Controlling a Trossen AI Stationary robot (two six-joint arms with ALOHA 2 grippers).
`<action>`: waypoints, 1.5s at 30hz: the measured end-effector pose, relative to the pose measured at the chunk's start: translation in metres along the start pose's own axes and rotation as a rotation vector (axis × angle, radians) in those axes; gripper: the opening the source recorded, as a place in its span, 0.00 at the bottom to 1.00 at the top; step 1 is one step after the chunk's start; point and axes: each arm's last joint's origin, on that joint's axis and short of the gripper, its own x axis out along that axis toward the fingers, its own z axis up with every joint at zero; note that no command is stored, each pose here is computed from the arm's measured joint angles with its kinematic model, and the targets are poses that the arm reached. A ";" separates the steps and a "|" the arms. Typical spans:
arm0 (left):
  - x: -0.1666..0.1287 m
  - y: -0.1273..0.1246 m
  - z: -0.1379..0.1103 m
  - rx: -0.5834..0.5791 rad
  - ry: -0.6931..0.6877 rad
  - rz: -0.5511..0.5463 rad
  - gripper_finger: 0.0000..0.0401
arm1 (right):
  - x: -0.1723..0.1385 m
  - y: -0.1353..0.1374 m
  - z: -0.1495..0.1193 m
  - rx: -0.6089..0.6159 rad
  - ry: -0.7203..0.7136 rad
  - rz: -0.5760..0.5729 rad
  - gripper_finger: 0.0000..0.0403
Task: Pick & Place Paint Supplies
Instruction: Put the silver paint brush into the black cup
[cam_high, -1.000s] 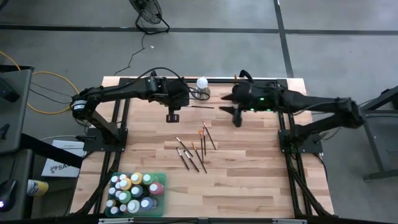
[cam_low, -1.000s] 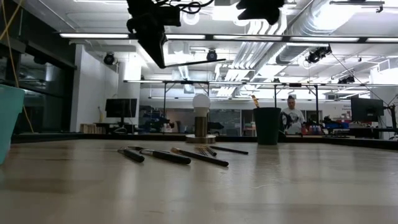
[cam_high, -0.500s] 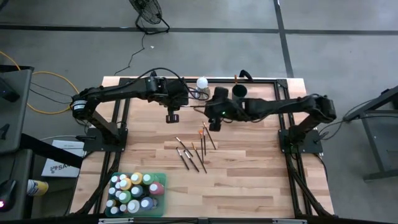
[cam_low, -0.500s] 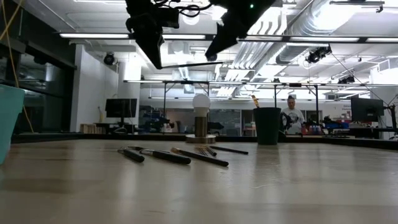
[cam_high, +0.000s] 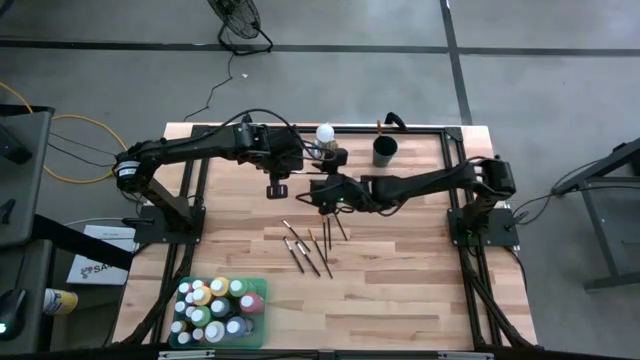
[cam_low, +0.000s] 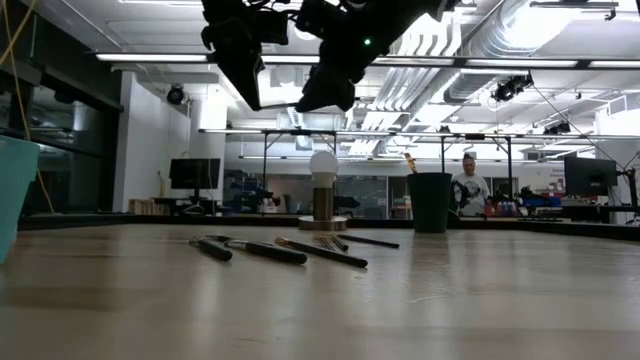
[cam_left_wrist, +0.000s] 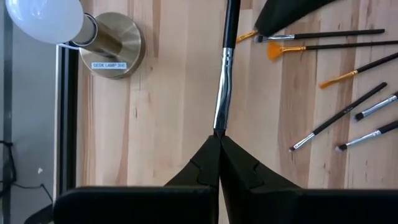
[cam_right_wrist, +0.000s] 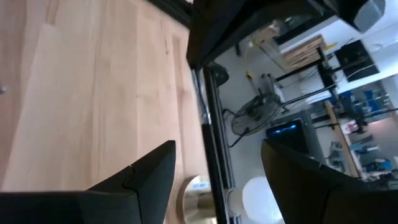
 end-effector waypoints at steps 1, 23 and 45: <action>0.000 0.000 0.000 0.000 -0.001 -0.005 0.00 | 0.002 0.001 0.000 -0.005 -0.006 -0.008 0.57; 0.000 -0.001 -0.001 0.031 0.002 -0.027 0.00 | 0.016 -0.002 -0.007 -0.033 0.009 0.001 0.18; 0.000 -0.001 0.000 0.061 0.001 -0.021 0.08 | 0.008 0.006 -0.004 0.320 0.024 0.000 0.03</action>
